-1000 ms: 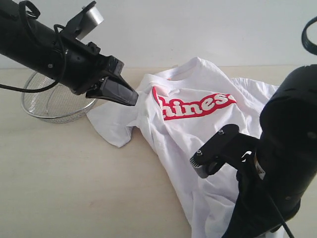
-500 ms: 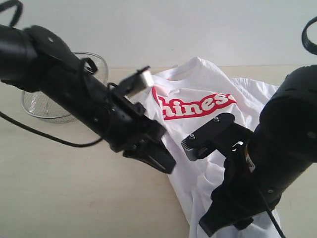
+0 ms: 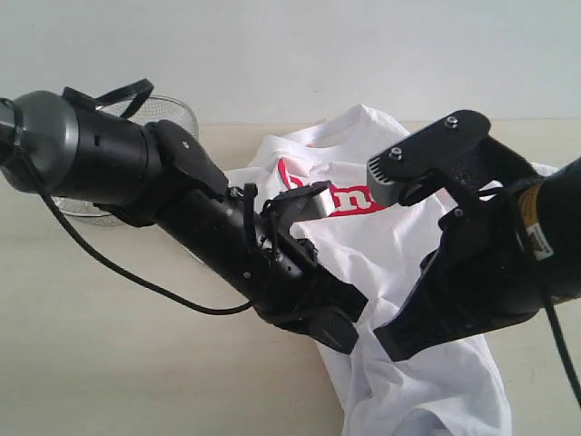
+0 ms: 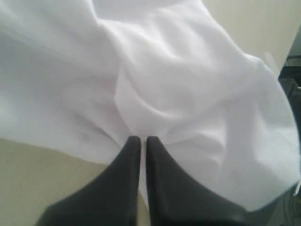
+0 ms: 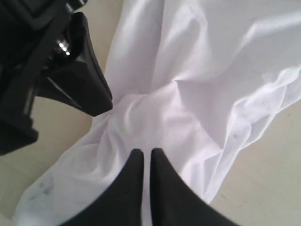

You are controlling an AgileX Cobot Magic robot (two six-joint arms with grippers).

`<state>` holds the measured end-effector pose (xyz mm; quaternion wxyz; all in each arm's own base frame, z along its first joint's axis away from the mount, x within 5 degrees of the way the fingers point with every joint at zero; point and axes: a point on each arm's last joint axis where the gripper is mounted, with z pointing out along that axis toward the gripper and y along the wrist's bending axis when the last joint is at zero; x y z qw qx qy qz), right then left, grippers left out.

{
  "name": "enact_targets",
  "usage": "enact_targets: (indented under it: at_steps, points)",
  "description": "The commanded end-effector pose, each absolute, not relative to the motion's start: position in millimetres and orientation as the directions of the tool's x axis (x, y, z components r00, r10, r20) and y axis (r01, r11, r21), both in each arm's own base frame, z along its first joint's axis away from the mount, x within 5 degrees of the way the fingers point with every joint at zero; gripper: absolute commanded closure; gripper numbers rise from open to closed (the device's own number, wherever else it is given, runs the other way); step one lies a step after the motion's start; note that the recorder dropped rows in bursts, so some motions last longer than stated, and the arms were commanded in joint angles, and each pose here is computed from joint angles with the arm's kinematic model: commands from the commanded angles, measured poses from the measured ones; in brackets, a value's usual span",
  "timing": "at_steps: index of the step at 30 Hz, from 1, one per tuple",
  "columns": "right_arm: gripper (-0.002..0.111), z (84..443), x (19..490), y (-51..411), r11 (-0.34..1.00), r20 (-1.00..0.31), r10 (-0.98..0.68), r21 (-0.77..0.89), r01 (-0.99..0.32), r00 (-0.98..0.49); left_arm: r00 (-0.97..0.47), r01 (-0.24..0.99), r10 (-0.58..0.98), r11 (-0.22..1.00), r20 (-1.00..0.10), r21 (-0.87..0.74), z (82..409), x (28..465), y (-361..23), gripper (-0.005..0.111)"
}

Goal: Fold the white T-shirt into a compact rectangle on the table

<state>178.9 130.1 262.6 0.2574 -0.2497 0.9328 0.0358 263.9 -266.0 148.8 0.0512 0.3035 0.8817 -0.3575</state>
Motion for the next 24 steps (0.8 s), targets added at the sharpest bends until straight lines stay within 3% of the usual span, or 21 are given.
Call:
enact_targets:
  at_steps: [1, 13, 20, 24]
  points:
    - [0.108, 267.4, 174.3, 124.2, 0.877, -0.493, -0.447, -0.078, -0.473, -0.747, -0.831, 0.545, 0.478, 0.601, -0.284, -0.585, 129.5, 269.2, -269.7, 0.102]
    - [0.108, 264.0, 174.3, 123.7, 0.873, -0.479, -0.460, -0.090, -0.480, -0.747, -0.859, 0.490, 0.467, 0.631, -0.210, -0.601, 97.5, 281.7, -280.0, 0.102]
    - [0.108, 263.4, 173.6, 122.7, 0.869, -0.466, -0.471, -0.099, -0.485, -0.749, -0.841, 0.511, 0.528, 0.706, -0.117, -0.491, 85.3, 278.7, -265.3, 0.102]
    - [0.108, 252.0, 174.4, 119.6, 0.881, -0.384, -0.466, -0.115, -0.459, -0.797, -0.833, 0.524, 0.544, 0.718, -0.101, -0.459, 84.9, 278.5, -261.8, 0.102]
